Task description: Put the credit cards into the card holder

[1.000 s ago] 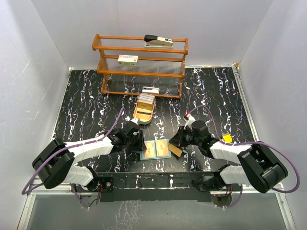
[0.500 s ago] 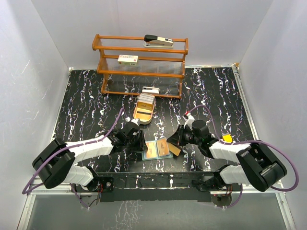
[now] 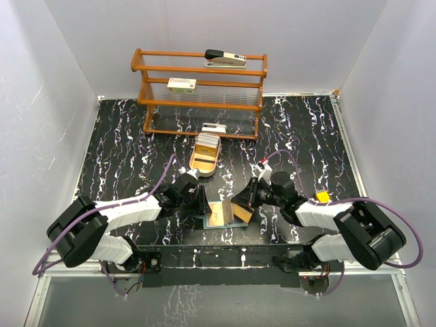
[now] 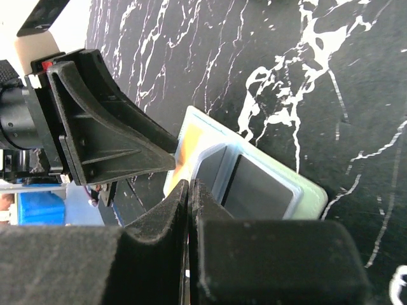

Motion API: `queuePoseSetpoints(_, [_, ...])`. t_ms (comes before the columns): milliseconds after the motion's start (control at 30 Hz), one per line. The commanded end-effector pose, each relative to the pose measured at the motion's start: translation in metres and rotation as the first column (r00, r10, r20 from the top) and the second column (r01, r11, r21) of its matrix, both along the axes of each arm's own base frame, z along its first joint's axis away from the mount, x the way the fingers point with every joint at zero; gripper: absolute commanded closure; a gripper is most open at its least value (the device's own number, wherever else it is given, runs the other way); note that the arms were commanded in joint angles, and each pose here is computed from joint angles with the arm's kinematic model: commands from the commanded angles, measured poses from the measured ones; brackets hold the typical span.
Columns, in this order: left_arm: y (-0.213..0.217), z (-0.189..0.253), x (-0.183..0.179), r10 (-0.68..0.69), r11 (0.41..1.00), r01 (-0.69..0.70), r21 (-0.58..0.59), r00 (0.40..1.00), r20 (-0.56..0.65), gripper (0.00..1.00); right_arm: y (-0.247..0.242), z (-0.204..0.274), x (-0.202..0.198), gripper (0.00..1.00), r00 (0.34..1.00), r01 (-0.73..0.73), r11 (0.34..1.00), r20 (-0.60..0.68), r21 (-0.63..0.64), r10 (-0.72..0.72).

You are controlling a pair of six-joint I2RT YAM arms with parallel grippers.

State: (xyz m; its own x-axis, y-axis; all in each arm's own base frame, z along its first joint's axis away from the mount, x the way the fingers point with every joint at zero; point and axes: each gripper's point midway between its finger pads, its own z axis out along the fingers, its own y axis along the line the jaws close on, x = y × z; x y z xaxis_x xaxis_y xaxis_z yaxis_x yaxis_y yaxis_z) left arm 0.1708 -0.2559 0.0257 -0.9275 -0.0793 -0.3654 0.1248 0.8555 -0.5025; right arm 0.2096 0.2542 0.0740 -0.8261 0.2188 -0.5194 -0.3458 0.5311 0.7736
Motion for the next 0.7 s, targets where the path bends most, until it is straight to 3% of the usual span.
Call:
queuePoseSetpoints(0, [-0.001, 0.001, -0.008, -0.006, 1.000, 0.006, -0.024, 1.000, -0.022, 0.67, 0.023, 0.030, 0.006, 1.00, 0.998, -0.036, 0.995, 0.057, 0.093, 0.031])
queuePoseSetpoints(667, [-0.001, 0.020, -0.006, 0.001, 0.999, -0.001, -0.040, 1.000, -0.005, 0.62, 0.025, 0.014, 0.005, 1.00, 0.999, -0.028, 0.999, 0.040, 0.024, 0.027])
